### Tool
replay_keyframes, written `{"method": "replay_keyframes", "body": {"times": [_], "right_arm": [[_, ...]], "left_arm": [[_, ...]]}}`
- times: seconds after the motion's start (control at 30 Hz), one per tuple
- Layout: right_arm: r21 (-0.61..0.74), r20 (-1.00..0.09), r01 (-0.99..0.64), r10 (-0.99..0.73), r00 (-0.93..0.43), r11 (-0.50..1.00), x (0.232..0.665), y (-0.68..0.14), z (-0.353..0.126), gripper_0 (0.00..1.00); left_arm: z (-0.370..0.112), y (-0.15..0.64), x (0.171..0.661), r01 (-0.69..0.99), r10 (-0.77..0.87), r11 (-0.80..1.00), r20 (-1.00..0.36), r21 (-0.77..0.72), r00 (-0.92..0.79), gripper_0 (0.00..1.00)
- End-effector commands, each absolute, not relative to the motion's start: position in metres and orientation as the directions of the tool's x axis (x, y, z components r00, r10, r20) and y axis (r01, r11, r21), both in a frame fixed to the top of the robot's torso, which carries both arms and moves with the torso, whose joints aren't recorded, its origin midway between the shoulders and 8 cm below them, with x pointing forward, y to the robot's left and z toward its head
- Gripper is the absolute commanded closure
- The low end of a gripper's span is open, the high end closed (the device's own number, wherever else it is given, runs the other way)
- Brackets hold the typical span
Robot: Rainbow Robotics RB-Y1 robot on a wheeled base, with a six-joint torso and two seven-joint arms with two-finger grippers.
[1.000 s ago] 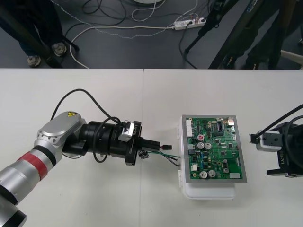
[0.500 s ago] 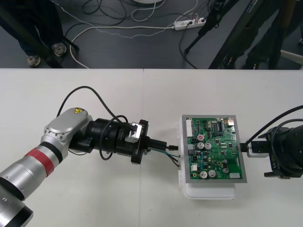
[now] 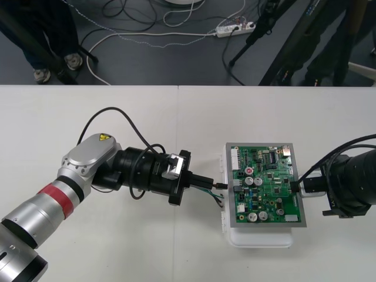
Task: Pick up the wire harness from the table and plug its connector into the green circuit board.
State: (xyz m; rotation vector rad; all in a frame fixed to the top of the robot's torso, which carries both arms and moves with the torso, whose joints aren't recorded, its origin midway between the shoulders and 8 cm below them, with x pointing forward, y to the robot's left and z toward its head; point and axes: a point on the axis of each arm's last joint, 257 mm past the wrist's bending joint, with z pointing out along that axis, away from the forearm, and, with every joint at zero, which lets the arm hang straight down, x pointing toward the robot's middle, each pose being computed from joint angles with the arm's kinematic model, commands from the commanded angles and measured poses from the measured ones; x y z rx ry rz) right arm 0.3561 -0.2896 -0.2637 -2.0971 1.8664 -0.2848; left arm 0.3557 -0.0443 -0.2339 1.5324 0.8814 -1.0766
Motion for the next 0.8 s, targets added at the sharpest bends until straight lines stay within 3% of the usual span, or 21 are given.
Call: {"method": "replay_keyframes", "body": {"times": [0.03, 0.8], "right_arm": [[-0.384, -0.061, -0.912, -0.981, 0.184, -0.147, 0.36, -0.274, -0.255, 0.0], [-0.366, -0.079, -0.925, -0.987, 0.137, -0.099, 0.373, -0.267, -0.273, 0.0]], "left_arm": [[-0.217, -0.066, 0.349, 0.863, -0.045, -0.264, -0.899, 0.431, 0.435, 1.0], [-0.225, -0.075, 0.355, 0.88, -0.01, -0.239, -0.907, 0.41, 0.42, 1.0]]}}
